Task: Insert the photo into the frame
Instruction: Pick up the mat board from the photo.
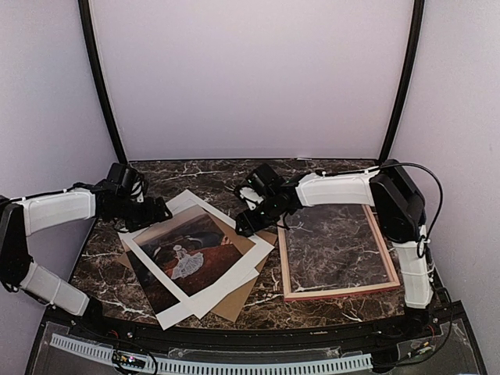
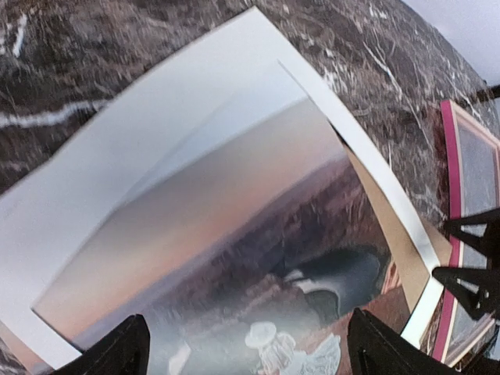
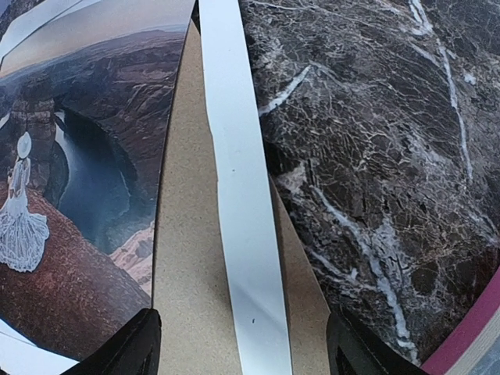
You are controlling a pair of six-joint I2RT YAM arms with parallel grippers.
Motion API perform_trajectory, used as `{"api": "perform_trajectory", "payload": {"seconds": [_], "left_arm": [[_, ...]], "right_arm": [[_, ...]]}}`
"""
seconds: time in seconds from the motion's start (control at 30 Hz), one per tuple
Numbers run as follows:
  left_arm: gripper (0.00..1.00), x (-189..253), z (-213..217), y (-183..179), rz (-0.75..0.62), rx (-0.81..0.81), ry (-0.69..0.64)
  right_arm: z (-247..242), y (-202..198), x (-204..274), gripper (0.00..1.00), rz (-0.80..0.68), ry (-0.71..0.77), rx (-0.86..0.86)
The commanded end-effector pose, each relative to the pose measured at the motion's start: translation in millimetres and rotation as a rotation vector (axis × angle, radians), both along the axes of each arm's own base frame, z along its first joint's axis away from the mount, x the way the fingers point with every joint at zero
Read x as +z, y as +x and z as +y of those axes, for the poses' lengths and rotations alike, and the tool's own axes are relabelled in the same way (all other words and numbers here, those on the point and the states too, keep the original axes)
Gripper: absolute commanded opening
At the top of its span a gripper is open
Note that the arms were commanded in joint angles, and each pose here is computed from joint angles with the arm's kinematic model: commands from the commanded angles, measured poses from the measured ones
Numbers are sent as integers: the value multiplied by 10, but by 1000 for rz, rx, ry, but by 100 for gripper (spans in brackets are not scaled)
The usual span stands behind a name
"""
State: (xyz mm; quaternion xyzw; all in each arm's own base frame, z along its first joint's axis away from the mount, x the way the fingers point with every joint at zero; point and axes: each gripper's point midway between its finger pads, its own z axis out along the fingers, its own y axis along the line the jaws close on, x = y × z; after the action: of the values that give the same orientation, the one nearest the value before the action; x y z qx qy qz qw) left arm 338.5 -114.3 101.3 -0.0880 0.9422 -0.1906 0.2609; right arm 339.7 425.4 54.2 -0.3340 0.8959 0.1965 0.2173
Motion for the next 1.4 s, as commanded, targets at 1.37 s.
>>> {"api": "perform_trajectory", "payload": {"seconds": [1.37], "left_arm": [[77, -798, -66, -1291, 248, 160, -113]], "right_arm": [[138, -220, -261, 54, 180, 71, -6]]}}
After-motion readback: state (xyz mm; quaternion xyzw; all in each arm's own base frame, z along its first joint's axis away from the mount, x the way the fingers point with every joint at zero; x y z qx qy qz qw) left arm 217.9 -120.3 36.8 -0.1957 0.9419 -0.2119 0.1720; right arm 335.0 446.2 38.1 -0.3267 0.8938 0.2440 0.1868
